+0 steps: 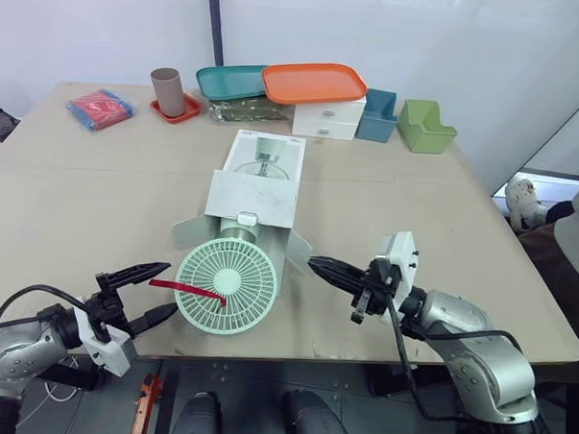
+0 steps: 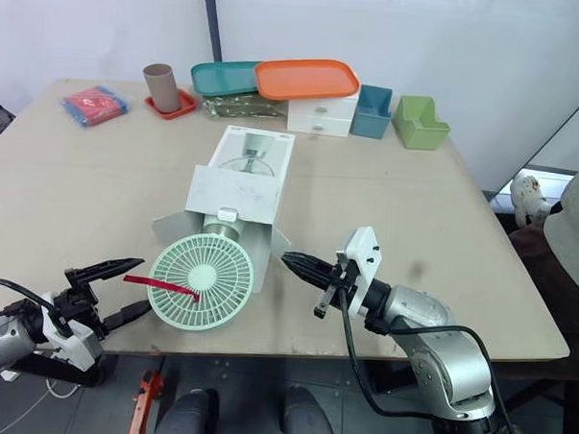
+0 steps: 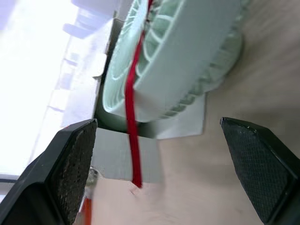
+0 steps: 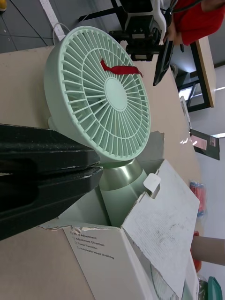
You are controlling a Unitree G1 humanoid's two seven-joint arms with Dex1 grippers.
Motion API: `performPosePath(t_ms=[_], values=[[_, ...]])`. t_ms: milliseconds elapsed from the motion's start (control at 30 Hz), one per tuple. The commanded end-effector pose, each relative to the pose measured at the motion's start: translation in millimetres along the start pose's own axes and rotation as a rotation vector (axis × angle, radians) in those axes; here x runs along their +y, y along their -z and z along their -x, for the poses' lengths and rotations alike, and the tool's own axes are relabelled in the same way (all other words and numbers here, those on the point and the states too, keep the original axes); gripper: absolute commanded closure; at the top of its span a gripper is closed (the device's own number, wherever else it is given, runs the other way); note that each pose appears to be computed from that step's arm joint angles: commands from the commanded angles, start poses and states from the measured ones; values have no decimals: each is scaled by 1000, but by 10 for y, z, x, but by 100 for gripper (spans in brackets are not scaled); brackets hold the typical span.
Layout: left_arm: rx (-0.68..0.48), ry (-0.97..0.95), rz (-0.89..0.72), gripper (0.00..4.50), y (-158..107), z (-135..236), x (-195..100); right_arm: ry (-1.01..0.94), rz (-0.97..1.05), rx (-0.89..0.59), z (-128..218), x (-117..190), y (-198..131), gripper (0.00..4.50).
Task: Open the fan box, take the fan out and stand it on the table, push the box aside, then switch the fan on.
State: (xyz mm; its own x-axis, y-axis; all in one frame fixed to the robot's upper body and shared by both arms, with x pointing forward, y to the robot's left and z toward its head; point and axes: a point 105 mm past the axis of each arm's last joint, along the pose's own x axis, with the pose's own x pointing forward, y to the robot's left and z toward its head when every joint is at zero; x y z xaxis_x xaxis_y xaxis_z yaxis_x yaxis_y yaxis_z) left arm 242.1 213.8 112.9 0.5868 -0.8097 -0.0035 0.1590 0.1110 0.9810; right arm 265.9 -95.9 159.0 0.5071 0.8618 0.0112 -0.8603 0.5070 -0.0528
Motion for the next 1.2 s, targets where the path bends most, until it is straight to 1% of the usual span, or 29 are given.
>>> performPosePath(t_ms=[33, 100, 200, 333, 467, 567, 700, 833, 1033, 1133, 1200], values=[[-39, -54, -62, 3, -44, -53, 124, 20, 41, -25, -33, -28, -68, 450], [-63, -5, -74, 3, -71, -80, 54, 26, 39, -33, -50, -37, -78, 450], [-91, 12, -73, 3, -110, -127, -4, 22, 43, -34, -64, -31, -77, 450], [-101, 32, -88, 3, -107, -159, -45, 10, 46, -31, -59, -13, -72, 450], [-102, 25, -119, 3, -67, -243, -18, 1, 54, -21, -18, -15, -68, 450], [-124, 28, -134, 3, -71, -308, -11, -129, 63, 12, 85, 185, -42, 450], [-132, 12, -145, 3, -52, -347, 18, -138, 79, 42, 138, 190, -22, 450], [-163, 24, -161, 3, -76, -382, 6, -207, 84, 79, 187, 302, 38, 450], [-161, 17, -184, 3, -60, -414, 7, -216, 83, 84, 175, 320, 68, 450], [-124, 17, -257, 3, 14, -436, 47, -225, 83, 89, 177, 341, 92, 450], [-114, 6, -275, 3, 41, -433, 61, -225, 87, 92, 173, 342, 102, 450]])
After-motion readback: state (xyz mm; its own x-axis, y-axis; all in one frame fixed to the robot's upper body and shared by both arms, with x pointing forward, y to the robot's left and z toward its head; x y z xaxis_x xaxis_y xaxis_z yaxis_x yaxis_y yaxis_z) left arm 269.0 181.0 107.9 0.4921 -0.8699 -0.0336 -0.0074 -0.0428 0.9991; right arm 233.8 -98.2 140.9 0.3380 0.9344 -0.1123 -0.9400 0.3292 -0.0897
